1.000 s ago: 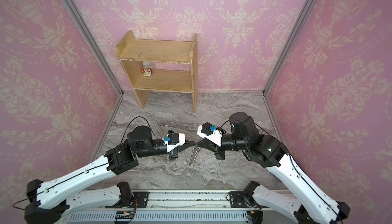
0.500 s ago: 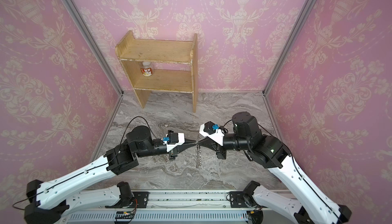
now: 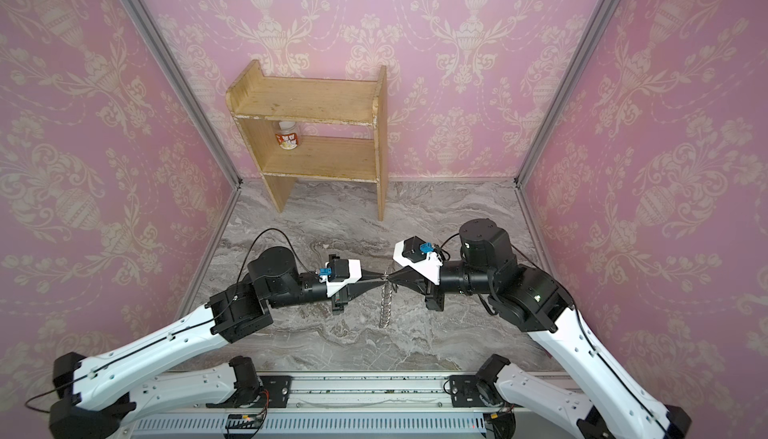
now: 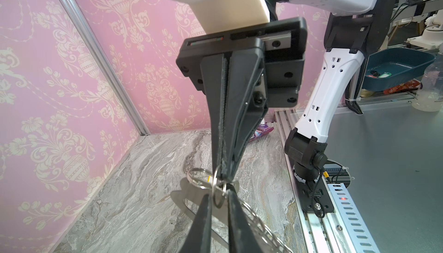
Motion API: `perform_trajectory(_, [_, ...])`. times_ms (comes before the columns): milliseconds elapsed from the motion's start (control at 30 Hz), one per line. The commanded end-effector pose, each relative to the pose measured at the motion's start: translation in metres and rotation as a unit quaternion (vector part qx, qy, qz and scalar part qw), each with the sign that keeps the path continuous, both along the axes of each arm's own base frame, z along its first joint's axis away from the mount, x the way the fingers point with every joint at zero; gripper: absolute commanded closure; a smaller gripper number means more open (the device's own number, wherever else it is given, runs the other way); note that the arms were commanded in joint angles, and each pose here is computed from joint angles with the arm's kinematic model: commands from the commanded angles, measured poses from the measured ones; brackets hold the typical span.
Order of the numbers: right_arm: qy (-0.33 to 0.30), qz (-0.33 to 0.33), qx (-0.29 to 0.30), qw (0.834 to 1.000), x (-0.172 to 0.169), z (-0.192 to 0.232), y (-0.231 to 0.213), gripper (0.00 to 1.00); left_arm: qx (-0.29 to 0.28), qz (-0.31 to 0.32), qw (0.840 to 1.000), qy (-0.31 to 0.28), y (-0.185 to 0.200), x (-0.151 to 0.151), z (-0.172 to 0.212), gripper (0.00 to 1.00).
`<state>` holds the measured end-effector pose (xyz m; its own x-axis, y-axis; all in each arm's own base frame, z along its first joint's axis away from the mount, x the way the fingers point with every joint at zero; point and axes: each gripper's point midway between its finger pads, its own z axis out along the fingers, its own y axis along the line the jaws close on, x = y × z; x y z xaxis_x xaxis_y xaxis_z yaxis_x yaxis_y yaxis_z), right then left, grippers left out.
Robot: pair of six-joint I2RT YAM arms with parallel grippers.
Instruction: Put the keys on the keyring
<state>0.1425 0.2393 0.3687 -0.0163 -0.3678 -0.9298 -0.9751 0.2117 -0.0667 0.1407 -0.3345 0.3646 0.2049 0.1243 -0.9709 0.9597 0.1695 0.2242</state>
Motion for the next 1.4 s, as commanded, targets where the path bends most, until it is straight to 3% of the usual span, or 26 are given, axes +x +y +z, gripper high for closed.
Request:
perform_trajectory(0, [-0.006,0.006,0.018,1.0,-0.001,0.01,0.001,1.0,-0.028,0.005,1.0,-0.002,0.005,0.001,0.017,0.83])
perform_trajectory(400, [-0.001,0.006,0.011,1.0,0.0,0.006,0.002,1.0,-0.033,0.0,0.999,-0.001,0.004,0.0,0.02,0.98])
perform_trajectory(667, [0.007,0.004,0.006,1.0,0.0,0.003,0.002,1.0,-0.03,-0.004,1.0,-0.001,0.002,0.0,0.016,1.0])
perform_trajectory(700, [0.007,-0.001,0.003,1.0,0.001,0.002,0.0,0.94,-0.03,-0.002,1.0,-0.002,0.003,0.001,0.016,1.0])
perform_trajectory(767, [0.004,-0.017,-0.006,1.0,0.002,-0.002,-0.005,0.72,-0.033,0.001,0.999,-0.002,0.006,0.002,0.017,1.0])
perform_trajectory(867, [0.001,-0.041,-0.01,0.999,0.004,-0.005,-0.015,0.58,-0.046,0.006,0.999,0.005,0.012,0.006,0.021,1.0])
perform_trajectory(1000, [0.004,-0.063,0.0,0.998,0.003,-0.006,-0.025,0.52,-0.069,-0.01,0.997,0.023,0.021,0.008,0.028,1.0])
perform_trajectory(1267, [0.014,-0.081,0.004,0.997,0.008,-0.009,-0.028,0.5,-0.064,-0.046,0.997,0.027,0.021,0.004,0.026,1.0])
perform_trajectory(1367, [0.028,-0.133,-0.004,0.991,0.027,-0.016,-0.033,0.45,-0.054,-0.033,0.998,0.024,0.022,0.009,0.019,1.0])
